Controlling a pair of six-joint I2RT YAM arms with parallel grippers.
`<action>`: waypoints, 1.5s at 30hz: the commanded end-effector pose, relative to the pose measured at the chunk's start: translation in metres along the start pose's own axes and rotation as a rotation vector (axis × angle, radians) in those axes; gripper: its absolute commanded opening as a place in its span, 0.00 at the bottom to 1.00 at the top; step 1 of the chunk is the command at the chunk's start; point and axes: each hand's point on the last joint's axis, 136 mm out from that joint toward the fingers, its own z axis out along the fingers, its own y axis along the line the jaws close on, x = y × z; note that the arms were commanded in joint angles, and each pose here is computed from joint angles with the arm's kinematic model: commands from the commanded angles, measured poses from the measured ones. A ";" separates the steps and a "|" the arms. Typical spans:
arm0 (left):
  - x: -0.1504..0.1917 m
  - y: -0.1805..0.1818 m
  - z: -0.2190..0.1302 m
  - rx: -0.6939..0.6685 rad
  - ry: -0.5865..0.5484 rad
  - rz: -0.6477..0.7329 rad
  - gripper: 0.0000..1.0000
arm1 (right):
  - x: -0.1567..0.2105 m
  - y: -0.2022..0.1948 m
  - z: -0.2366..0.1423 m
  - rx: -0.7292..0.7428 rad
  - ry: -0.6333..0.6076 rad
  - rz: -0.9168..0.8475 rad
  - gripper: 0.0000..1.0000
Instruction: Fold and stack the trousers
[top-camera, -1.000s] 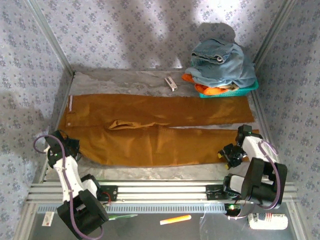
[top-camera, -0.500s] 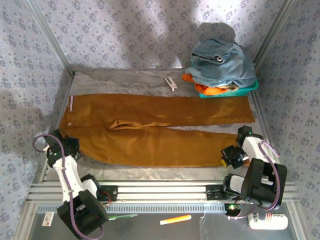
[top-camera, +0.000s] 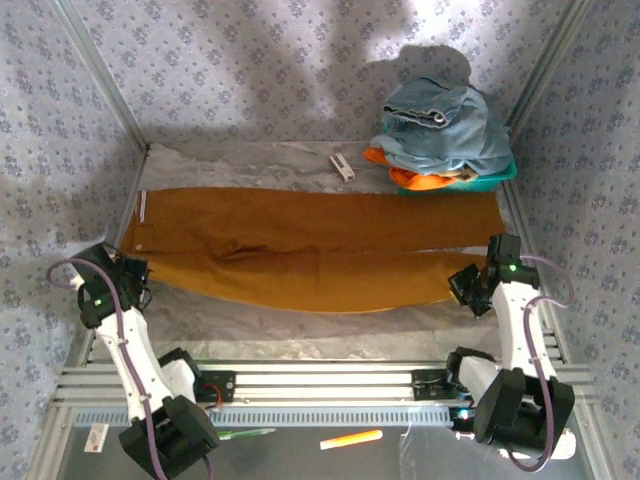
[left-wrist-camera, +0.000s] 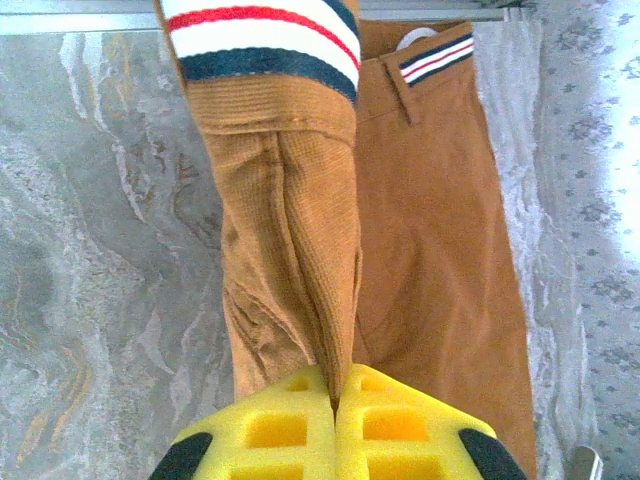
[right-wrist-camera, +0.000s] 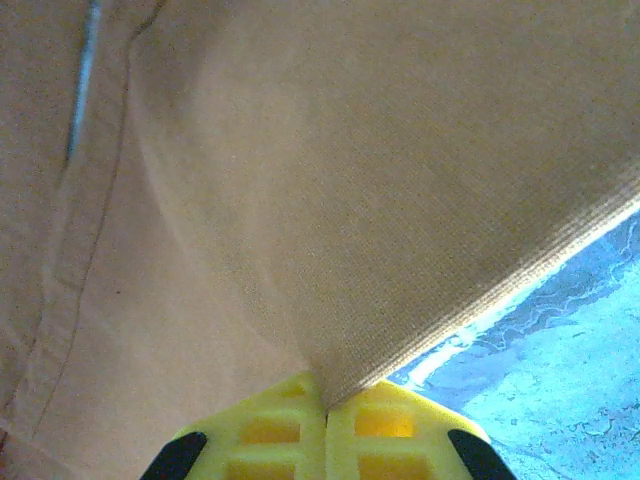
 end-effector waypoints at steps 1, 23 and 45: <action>-0.012 -0.023 -0.023 0.057 -0.033 0.019 0.00 | 0.000 0.004 -0.018 -0.014 -0.025 -0.040 0.00; -0.036 -0.037 -0.074 0.094 -0.148 -0.065 0.00 | 0.000 0.036 -0.062 -0.184 -0.115 -0.213 0.00; -0.097 -0.122 0.003 0.105 -0.117 0.006 0.00 | -0.103 0.102 -0.043 -0.101 -0.287 -0.309 0.00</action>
